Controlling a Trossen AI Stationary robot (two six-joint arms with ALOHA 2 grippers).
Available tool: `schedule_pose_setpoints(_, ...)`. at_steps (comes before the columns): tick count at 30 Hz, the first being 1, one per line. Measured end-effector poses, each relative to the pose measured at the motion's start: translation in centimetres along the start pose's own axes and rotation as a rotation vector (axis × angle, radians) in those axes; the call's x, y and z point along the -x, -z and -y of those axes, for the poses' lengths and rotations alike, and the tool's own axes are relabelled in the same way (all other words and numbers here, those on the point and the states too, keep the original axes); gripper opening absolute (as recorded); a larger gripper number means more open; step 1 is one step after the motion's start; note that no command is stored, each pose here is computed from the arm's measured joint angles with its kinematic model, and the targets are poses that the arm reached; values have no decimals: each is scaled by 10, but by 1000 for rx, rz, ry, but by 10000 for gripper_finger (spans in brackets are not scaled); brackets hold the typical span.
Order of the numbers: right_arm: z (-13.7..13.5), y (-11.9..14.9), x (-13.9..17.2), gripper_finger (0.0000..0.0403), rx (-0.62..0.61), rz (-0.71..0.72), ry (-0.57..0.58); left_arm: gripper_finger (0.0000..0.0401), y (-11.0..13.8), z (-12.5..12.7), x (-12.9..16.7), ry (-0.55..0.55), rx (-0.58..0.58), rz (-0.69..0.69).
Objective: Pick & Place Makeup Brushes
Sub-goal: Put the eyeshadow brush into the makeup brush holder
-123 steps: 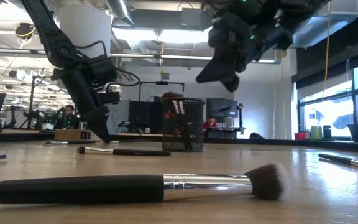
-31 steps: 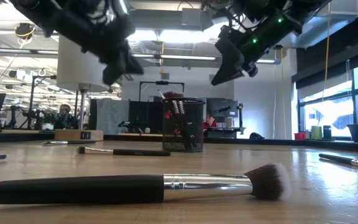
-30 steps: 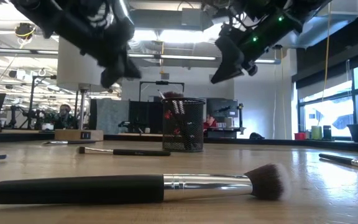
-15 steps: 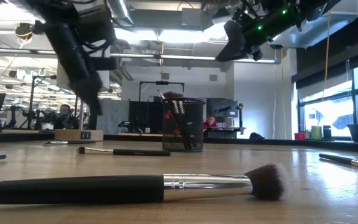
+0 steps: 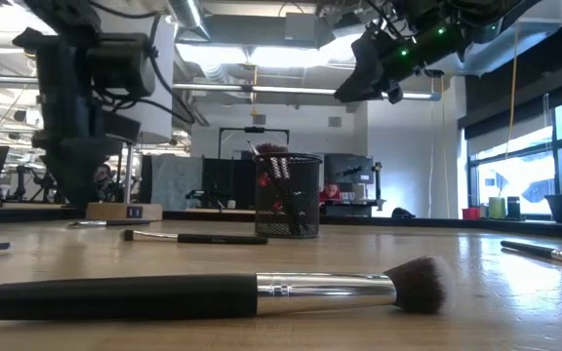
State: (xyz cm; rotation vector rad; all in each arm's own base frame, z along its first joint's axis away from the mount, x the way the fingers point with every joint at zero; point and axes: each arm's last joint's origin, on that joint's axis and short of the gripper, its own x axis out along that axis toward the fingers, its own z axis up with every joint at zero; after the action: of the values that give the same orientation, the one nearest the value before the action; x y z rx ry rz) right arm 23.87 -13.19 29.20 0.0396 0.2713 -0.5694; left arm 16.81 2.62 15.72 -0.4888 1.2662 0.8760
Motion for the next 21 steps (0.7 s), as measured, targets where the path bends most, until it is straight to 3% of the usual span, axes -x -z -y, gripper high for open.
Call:
schedule_pose_setpoints(10, -1, 7, 0, 123, -14, -70, -7, 152, 0, 3, -3, 17, 0, 32)
schedule_pose_setpoints(21, -3, 14, 1, 123, -57, -138, -59, 130, 6, 5, -23, -51, -50, -44)
